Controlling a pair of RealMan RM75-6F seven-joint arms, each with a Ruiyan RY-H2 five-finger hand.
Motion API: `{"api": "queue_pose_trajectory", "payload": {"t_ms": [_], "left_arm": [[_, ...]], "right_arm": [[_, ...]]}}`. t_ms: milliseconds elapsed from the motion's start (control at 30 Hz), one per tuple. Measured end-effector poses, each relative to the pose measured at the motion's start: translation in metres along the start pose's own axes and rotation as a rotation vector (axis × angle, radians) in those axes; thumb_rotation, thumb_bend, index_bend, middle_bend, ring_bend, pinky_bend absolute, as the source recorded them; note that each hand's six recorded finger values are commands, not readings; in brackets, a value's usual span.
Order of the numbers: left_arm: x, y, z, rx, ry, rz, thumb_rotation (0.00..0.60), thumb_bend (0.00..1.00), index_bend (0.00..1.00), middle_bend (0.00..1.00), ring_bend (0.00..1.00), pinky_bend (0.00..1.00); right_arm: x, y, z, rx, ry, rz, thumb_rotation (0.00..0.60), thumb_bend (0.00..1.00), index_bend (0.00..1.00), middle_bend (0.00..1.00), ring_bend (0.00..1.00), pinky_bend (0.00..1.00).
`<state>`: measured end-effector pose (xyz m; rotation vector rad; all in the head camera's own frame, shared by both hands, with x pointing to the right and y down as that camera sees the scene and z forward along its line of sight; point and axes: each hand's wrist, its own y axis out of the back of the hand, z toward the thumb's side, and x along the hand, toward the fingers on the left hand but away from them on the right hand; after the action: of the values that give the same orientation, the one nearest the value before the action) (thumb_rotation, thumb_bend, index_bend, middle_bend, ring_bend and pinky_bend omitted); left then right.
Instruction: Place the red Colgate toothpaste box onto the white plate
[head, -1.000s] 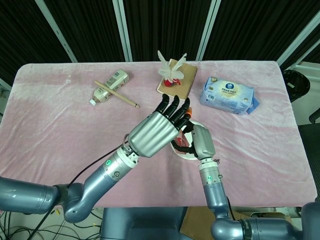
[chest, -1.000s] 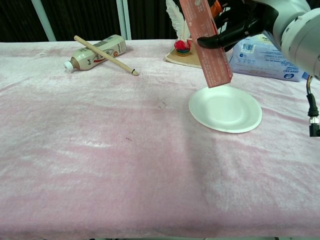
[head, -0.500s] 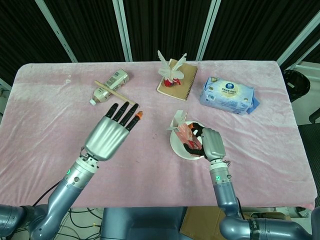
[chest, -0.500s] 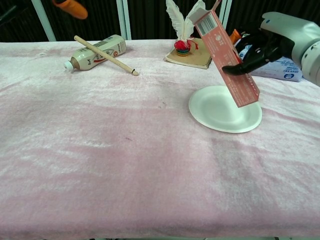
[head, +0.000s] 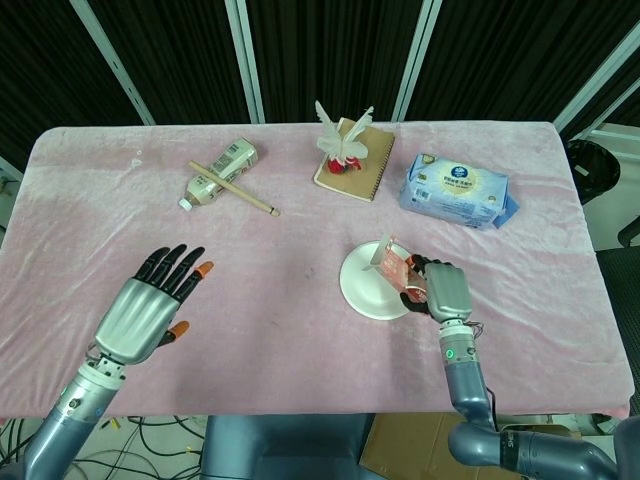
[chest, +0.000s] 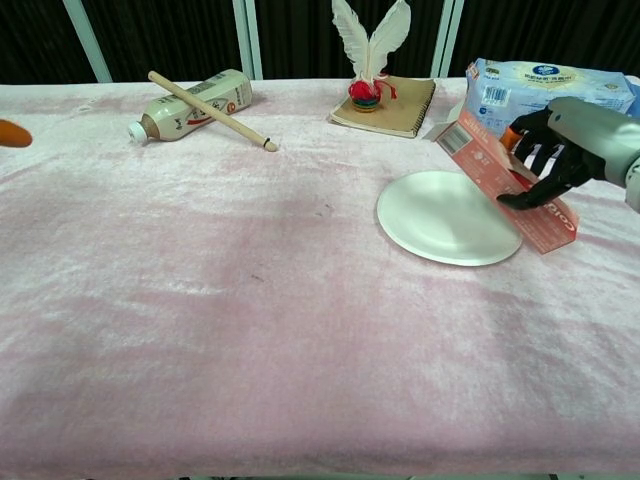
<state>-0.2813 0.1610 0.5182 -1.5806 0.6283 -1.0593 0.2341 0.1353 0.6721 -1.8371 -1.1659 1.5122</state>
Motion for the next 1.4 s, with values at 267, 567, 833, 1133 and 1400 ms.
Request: {"api": "queue_pose_trajectory", "payload": {"t_ms": [267, 567, 833, 1133, 1400], "left_arm": [[-0.016, -0.002, -0.012, -0.030, 0.027, 0.007, 0.600, 0.00, 0.14, 0.08, 0.07, 0.15], [-0.026, -0.004, -0.018, -0.057, 0.057, -0.007, 0.600, 0.00, 0.14, 0.07, 0.07, 0.15], [-0.051, -0.022, -0.031, -0.092, 0.115, -0.052, 0.600, 0.00, 0.13, 0.07, 0.07, 0.14], [-0.087, -0.054, -0.047, -0.123, 0.181, -0.080, 0.600, 0.00, 0.00, 0.00, 0.00, 0.00], [-0.120, -0.074, -0.067, -0.123, 0.254, -0.091, 0.600, 0.00, 0.00, 0.00, 0.00, 0.00]], "right_arm": [[0.005, -0.011, 0.014, 0.017, 0.032, 0.019, 0.600, 0.28, 0.28, 0.30, 0.21, 0.26], [0.013, -0.007, 0.018, -0.003, 0.051, 0.026, 0.600, 0.22, 0.15, 0.20, 0.14, 0.19], [0.040, 0.018, 0.001, 0.057, 0.111, 0.005, 0.600, 0.21, 0.10, 0.09, 0.03, 0.11], [0.102, 0.066, -0.076, 0.225, 0.091, -0.019, 0.600, 0.15, 0.00, 0.00, 0.00, 0.07], [0.161, 0.104, -0.135, 0.332, 0.024, -0.061, 0.600, 0.13, 0.00, 0.00, 0.00, 0.07]]}}
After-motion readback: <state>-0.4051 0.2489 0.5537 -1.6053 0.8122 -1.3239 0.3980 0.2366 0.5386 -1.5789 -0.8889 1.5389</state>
